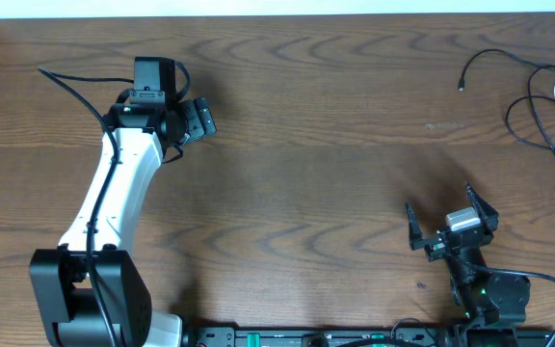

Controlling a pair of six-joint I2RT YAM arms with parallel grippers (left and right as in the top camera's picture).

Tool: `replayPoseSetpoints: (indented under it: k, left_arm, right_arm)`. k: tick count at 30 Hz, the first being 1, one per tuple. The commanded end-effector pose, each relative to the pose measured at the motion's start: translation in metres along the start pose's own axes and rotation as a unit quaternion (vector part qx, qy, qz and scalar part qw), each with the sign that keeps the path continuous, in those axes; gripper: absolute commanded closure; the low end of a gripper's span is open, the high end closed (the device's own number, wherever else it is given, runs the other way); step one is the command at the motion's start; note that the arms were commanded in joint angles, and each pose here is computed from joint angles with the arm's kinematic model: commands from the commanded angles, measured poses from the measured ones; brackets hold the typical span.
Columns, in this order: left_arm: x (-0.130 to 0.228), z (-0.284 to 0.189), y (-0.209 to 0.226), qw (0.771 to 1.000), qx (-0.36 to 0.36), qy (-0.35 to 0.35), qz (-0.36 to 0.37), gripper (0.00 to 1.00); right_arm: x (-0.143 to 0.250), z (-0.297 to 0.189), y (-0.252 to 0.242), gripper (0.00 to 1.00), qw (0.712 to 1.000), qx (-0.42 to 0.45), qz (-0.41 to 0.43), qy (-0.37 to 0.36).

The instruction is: Untangle cables

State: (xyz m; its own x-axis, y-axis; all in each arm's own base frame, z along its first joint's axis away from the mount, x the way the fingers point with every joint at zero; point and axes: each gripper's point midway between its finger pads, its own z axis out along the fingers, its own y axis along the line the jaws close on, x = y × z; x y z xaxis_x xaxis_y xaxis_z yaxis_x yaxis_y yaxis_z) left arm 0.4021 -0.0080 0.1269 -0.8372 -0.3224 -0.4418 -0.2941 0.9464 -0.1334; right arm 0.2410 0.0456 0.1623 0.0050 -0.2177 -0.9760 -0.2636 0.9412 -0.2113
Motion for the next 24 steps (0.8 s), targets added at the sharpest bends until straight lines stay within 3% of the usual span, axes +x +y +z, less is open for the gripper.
replayPoseSetpoints:
  k: [1, 15, 20, 24]
  left_arm:
    - [-0.008, -0.006, 0.000, 1.000, 0.001, -0.012, -0.005, 0.05]
    - [-0.014, -0.028, 0.019, 0.998, -0.046, -0.049, -0.007, 0.05]
    - [-0.017, -0.065, 0.042, 0.990, -0.098, -0.100, 0.003, 0.05]
    - [-0.018, -0.092, 0.045, 0.983, -0.081, -0.162, 0.005, 0.05]
  right_arm:
    - [0.001, 0.000, 0.001, 0.01, 1.000, -0.001, 0.008, 0.001]
    - [0.001, 0.000, 0.001, 0.01, 1.000, -0.001, 0.008, 0.001]
    - [0.001, 0.000, 0.001, 0.01, 1.000, -0.001, 0.008, 0.001]
    - [0.001, 0.000, 0.001, 0.01, 1.000, -0.001, 0.008, 0.001]
